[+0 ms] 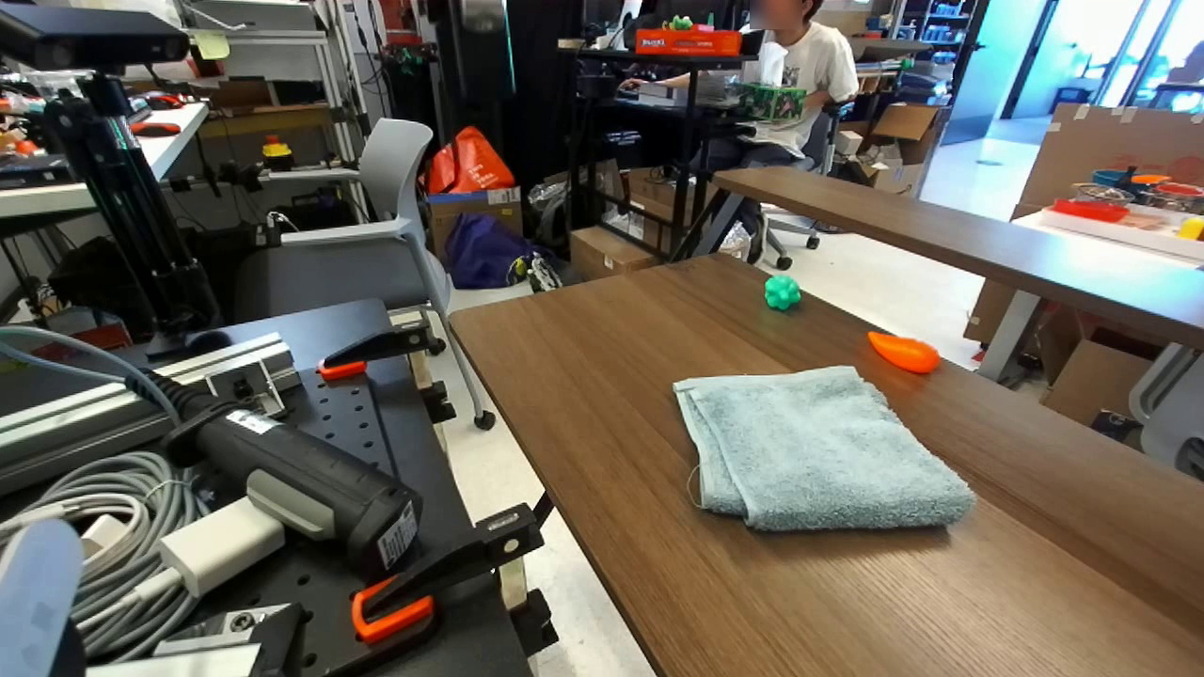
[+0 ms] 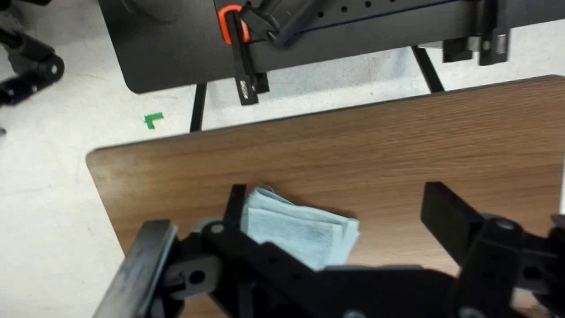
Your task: Wipe the table with the towel
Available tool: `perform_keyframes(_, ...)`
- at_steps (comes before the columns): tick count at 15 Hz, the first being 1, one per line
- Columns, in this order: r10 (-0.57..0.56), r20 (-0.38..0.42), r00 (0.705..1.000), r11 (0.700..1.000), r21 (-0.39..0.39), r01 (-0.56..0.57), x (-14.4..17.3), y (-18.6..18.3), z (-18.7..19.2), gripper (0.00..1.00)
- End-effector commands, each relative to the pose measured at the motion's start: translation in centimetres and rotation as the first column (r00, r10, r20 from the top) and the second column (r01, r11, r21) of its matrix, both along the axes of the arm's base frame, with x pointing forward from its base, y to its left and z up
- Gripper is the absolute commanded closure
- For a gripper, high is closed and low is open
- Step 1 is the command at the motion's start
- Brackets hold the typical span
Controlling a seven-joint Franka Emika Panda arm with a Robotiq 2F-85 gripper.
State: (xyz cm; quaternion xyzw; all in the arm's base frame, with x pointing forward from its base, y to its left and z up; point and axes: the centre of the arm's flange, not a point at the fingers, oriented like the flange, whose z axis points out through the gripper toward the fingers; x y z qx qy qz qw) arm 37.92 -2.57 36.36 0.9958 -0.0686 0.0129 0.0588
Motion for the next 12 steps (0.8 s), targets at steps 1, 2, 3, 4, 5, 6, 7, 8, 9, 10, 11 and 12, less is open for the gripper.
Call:
perform_keyframes(1, -0.203, 0.023, 0.979, 0.979, -0.021, 0.203, -2.3, -5.6, -8.2, 0.00)
perform_keyframes(2, -0.262, 0.026, 0.965, 0.965, -0.013, 0.262, -3.1, -7.1, -10.0, 0.00)
perform_keyframes(3, -0.316, 0.022, 0.948, 0.948, 0.033, 0.315, -3.9, -7.4, -10.9, 0.00)
perform_keyframes(4, -0.235, 0.012, 0.972, 0.972, 0.007, 0.235, -1.7, -6.4, -6.8, 0.00)
perform_keyframes(5, -0.272, 0.004, 0.962, 0.962, 0.016, 0.272, -1.8, -7.5, -8.1, 0.00)
perform_keyframes(6, -0.291, -0.005, 0.957, 0.957, 0.020, 0.291, -1.8, -8.0, -9.0, 0.00)
perform_keyframes(7, -0.299, -0.011, 0.954, 0.954, 0.022, 0.300, -1.7, -8.1, -9.5, 0.00)
perform_keyframes(8, -0.305, -0.013, 0.952, 0.952, 0.022, 0.305, -1.6, -8.1, -9.6, 0.00)
perform_keyframes(9, -0.307, -0.010, 0.952, 0.951, 0.022, 0.308, -1.6, -8.1, -9.5, 0.00)
perform_keyframes(10, -0.308, -0.008, 0.951, 0.951, 0.022, 0.308, -1.5, -8.1, -9.5, 0.00)
perform_keyframes(11, -0.309, -0.008, 0.951, 0.951, 0.022, 0.309, -1.5, -8.1, -9.5, 0.00)
perform_keyframes(12, -0.309, -0.008, 0.951, 0.951, 0.022, 0.309, -1.5, -8.1, -9.5, 0.00)
